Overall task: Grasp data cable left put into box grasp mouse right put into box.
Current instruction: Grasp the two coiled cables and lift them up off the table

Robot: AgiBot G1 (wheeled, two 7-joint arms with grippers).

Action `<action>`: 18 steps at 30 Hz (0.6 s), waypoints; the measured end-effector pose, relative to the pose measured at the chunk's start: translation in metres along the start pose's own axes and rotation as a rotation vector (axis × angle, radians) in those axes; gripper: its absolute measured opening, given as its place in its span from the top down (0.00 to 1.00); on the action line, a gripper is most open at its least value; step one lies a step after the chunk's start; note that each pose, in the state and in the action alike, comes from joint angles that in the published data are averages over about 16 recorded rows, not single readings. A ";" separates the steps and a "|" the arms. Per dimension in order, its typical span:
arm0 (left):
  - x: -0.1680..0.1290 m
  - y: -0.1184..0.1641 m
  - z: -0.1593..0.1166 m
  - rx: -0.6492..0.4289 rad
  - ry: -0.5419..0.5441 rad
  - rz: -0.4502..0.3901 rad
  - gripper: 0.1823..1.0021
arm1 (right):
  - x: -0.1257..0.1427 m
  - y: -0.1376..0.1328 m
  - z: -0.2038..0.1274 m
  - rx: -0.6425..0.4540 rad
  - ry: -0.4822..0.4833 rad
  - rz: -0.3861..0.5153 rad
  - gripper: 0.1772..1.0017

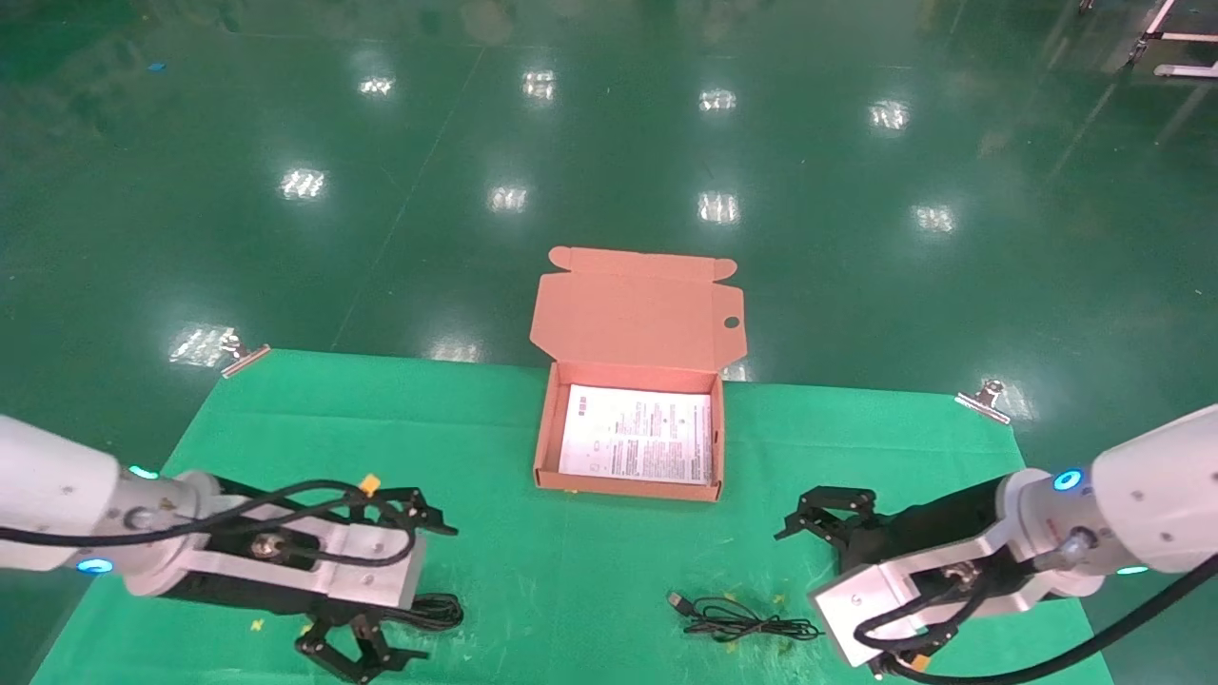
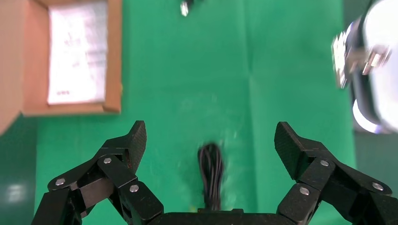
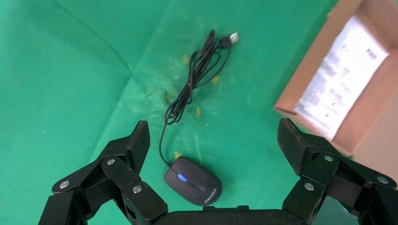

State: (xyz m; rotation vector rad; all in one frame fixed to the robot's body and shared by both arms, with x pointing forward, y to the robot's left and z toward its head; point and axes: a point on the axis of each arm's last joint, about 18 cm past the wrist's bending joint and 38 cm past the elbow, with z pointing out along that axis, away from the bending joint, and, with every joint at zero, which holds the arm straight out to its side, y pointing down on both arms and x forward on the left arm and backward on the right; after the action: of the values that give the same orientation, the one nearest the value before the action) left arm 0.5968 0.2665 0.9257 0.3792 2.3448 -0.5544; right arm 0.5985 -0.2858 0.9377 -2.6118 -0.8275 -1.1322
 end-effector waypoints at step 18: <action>-0.004 0.039 0.047 -0.198 -0.002 -0.018 0.00 | -0.022 0.010 0.055 -0.102 -0.043 0.046 0.00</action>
State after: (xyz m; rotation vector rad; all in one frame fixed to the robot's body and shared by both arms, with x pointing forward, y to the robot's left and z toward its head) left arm 0.6418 0.2767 0.8854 0.2657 2.3773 -0.3262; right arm 0.6259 -0.2828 0.8845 -2.7315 -0.7315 -1.1387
